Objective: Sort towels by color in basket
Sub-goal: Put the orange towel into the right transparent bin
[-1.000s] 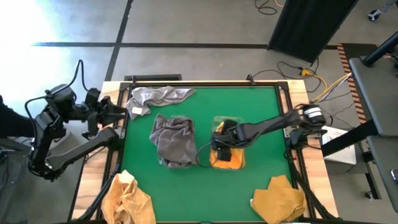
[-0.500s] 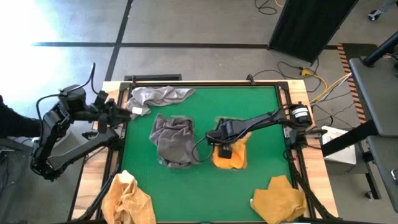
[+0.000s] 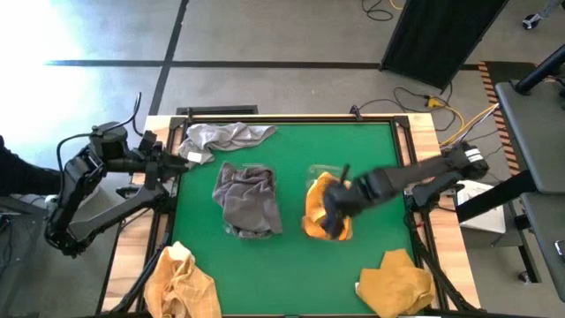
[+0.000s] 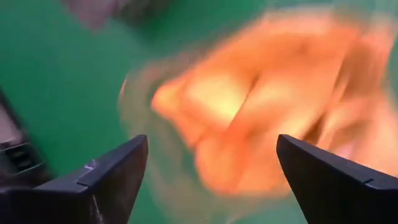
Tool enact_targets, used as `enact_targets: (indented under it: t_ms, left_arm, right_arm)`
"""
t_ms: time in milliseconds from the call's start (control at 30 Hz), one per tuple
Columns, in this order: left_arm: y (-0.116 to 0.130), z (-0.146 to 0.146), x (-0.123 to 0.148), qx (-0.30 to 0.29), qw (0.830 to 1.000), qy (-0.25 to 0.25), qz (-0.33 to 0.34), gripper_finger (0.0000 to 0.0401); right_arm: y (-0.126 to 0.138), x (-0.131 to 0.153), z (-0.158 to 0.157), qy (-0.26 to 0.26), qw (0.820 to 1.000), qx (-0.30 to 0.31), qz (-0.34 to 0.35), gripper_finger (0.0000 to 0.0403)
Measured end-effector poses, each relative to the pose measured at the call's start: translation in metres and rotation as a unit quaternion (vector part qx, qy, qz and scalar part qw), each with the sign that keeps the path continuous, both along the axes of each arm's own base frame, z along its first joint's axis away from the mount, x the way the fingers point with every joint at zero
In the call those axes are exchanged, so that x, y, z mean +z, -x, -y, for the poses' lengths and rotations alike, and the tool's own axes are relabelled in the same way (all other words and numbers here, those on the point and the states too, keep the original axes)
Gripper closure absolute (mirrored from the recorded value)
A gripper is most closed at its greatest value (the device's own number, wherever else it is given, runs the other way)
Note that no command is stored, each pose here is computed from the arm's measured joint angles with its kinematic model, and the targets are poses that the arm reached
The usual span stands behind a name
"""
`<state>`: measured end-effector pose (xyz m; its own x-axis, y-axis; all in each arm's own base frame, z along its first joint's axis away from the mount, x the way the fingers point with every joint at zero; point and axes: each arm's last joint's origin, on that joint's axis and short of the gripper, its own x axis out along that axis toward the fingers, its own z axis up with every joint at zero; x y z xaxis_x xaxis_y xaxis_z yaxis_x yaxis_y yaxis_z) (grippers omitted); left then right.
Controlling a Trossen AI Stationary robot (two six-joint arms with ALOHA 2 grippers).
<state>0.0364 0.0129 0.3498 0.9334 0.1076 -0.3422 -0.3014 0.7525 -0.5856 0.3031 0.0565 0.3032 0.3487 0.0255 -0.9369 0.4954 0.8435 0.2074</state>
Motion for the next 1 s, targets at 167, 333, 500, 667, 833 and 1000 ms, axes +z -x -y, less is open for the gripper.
enact_targets:
  t_ms: [167, 333, 500, 667, 833, 1000]
  left_arm:
    - [-0.002, -0.002, -0.005, 0.005, 1.000, 0.011, -0.005, 0.0170]
    - [-0.002, -0.003, -0.004, 0.003, 1.000, -0.001, 0.001, 0.0170]
    - [-0.002, -0.002, -0.004, -0.003, 1.000, -0.016, 0.000, 0.0170]
    - [0.001, 0.001, -0.004, -0.005, 1.000, -0.019, 0.006, 0.0170]
    - [0.007, 0.009, -0.002, -0.026, 0.999, -0.030, 0.027, 0.0170]
    - [0.017, 0.020, -0.002, -0.024, 0.998, -0.033, 0.048, 0.0170]
  right_arm:
    - [0.036, -0.003, -0.058, -0.090, 0.984, -0.134, -0.079, 0.0051]
    - [0.067, -0.042, -0.124, -0.106, 0.961, -0.184, -0.177, 0.0051]
    - [0.095, -0.082, -0.170, -0.105, 0.930, -0.201, -0.289, 0.0051]
    - [0.119, -0.115, -0.197, -0.106, 0.891, -0.184, -0.401, 0.0051]
    - [0.136, -0.154, -0.208, -0.148, 0.889, -0.180, -0.395, 0.0051]
    - [0.143, -0.180, -0.204, -0.176, 0.879, -0.200, -0.395, 0.0069]
